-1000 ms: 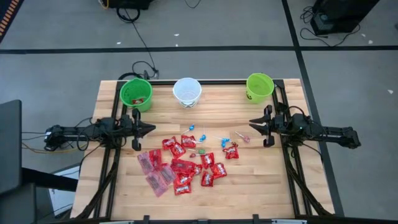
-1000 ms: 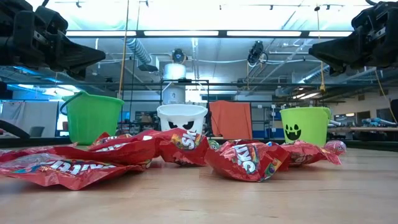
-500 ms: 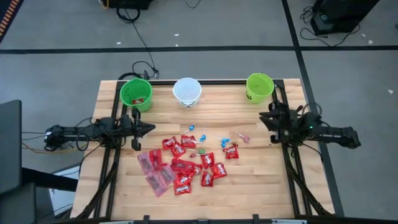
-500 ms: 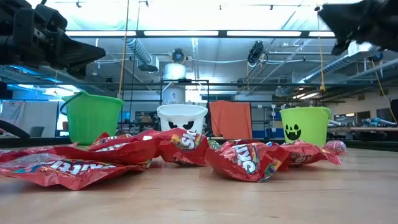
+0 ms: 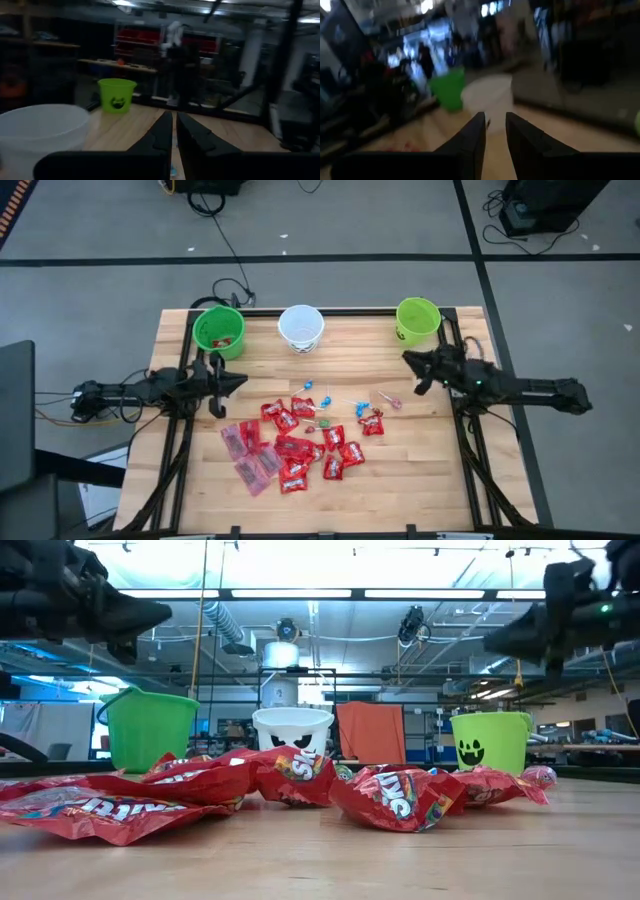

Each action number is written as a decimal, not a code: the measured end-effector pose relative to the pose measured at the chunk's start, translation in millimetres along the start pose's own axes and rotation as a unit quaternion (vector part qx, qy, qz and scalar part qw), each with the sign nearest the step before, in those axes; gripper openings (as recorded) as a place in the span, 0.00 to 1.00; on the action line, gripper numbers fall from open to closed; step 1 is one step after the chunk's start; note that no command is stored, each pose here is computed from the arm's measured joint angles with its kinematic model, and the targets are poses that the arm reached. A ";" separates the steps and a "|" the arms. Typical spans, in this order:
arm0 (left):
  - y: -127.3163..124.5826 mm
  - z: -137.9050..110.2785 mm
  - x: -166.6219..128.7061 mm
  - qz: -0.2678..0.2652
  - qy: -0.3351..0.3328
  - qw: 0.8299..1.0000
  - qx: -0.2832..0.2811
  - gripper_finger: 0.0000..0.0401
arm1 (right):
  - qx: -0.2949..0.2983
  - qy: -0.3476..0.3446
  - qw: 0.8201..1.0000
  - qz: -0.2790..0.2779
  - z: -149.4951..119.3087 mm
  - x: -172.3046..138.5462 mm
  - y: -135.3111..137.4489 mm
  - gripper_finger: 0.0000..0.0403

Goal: Sort candy by brand, put in halloween buckets
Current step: Put the red lollipop into the light green bucket

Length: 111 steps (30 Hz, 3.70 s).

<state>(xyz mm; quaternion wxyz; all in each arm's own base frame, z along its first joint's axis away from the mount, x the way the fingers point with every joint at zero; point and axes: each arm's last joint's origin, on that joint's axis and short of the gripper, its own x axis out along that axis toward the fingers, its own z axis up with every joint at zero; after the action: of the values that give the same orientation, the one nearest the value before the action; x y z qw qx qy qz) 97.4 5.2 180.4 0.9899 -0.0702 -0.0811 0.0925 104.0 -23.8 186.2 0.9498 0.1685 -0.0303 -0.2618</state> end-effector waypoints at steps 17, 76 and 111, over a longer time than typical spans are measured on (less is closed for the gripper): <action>-2.6 -23.0 31.9 0.039 0.094 0.995 -0.023 0.36 | 0.006 0.150 0.987 0.054 -31.7 39.2 14.7 0.52; -18.7 -81.0 153.8 0.061 0.331 0.933 0.128 0.36 | -0.133 0.663 0.727 -0.120 -55.7 124.1 46.4 0.04; -17.8 -80.2 153.8 0.079 0.325 0.933 0.132 0.36 | -0.100 0.395 0.806 -0.430 115.7 140.0 -103.2 0.33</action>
<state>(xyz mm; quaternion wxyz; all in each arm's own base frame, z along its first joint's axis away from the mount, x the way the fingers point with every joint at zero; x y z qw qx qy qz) 263.5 7.8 127.5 0.9521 0.0285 0.2633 0.1529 157.5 -213.2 256.2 0.6815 0.1572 0.4490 -0.5561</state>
